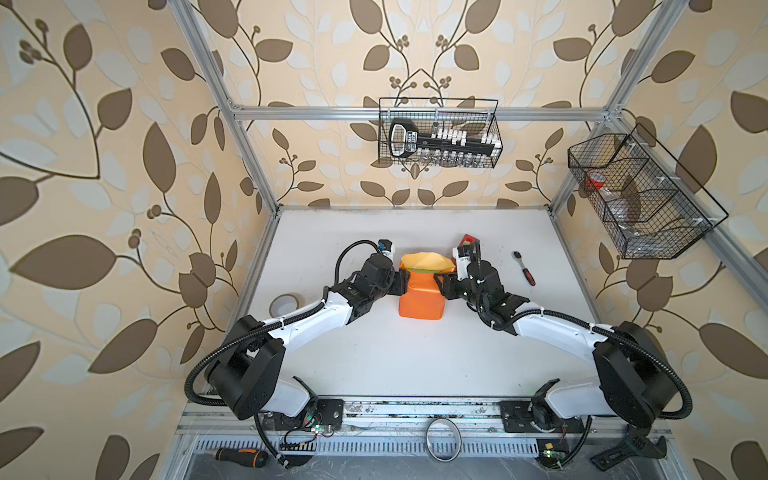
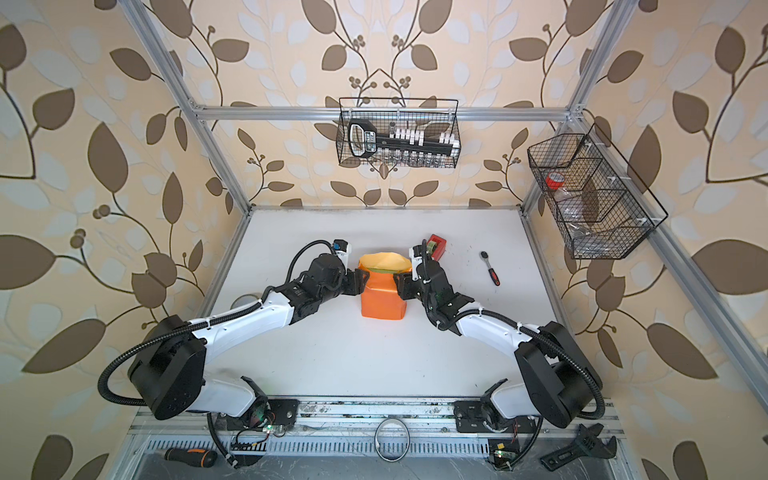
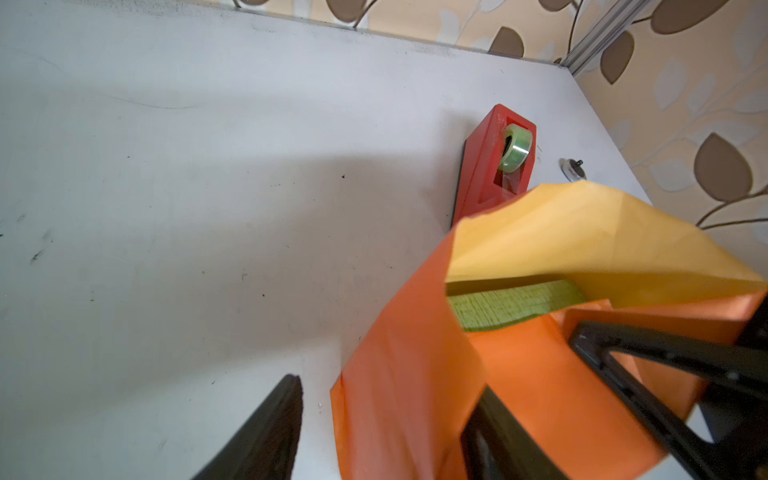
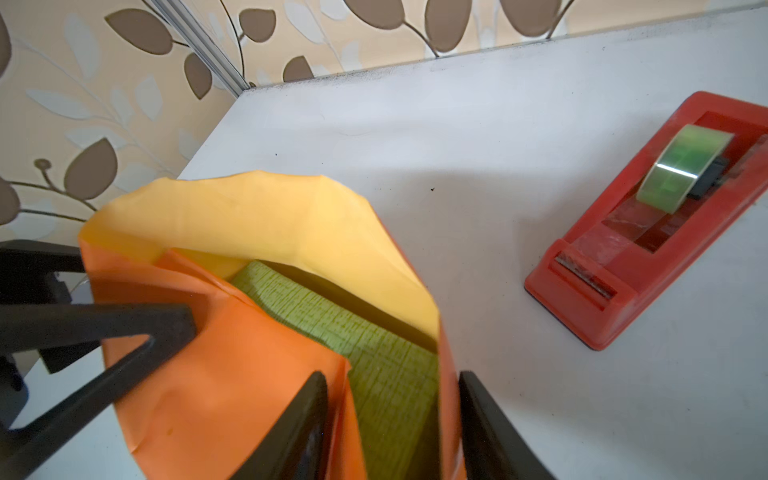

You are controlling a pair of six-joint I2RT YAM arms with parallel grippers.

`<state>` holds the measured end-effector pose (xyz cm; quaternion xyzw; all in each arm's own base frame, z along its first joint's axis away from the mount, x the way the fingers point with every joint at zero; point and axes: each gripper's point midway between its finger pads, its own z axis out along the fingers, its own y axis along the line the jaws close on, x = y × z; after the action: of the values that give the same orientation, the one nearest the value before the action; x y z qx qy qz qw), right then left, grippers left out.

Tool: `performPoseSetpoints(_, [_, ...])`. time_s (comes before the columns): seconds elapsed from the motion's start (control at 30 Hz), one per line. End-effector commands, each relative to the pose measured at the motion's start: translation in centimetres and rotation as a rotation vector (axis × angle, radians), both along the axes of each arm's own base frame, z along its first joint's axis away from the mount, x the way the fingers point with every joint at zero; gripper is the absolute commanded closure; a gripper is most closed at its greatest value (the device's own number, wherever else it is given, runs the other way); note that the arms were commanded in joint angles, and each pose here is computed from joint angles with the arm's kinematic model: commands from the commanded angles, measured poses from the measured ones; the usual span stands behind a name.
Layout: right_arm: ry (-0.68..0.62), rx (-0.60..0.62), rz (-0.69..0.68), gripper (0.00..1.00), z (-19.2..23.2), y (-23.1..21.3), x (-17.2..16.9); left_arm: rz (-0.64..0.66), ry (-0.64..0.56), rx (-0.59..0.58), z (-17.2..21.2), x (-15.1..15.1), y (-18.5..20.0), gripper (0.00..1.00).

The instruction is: Wrap the gift box in paper

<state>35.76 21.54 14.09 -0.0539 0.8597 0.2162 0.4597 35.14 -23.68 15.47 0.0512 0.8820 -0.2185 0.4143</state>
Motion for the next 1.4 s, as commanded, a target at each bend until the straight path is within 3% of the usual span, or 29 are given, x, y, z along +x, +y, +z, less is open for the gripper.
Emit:
performPoseSetpoints(0.0, [0.122, -0.113, 0.017, 0.49, -4.5, -1.2, -1.7, 0.011, -0.04, 0.068, 1.1, 0.8, 0.8, 0.46])
performPoseSetpoints(0.13, [0.125, -0.107, 0.024, 0.49, -4.5, -0.9, -1.7, -0.01, -0.038, 0.127, 0.6, 1.4, 0.1, 0.61])
performPoseSetpoints(0.4, [0.117, -0.118, 0.027, 0.49, -4.2, -1.0, -1.4, -0.036, -0.051, 0.19, 0.3, 2.0, -0.9, 0.79])
performPoseSetpoints(0.63, [0.095, -0.125, 0.011, 0.41, -1.8, -0.8, -0.3, -0.033, -0.047, 0.195, -0.2, 1.5, -1.5, 0.94])
performPoseSetpoints(0.73, [0.079, -0.116, 0.005, 0.35, -0.1, -0.8, -0.1, -0.019, -0.041, 0.191, -0.4, 1.4, -1.5, 0.99])
performPoseSetpoints(0.93, [0.074, -0.087, -0.015, 0.33, 1.8, -1.1, -0.4, -0.005, -0.03, 0.191, -0.8, 1.2, -1.5, 1.0])
performPoseSetpoints(1.2, [0.082, -0.111, -0.047, 0.48, 1.4, -1.1, 0.2, 0.001, -0.034, 0.179, -0.4, 1.1, -1.5, 1.0])
performPoseSetpoints(1.37, [0.083, -0.167, -0.06, 0.67, 0.7, -0.8, 0.7, 0.013, -0.039, 0.164, 0.0, 0.5, -1.5, 1.0])
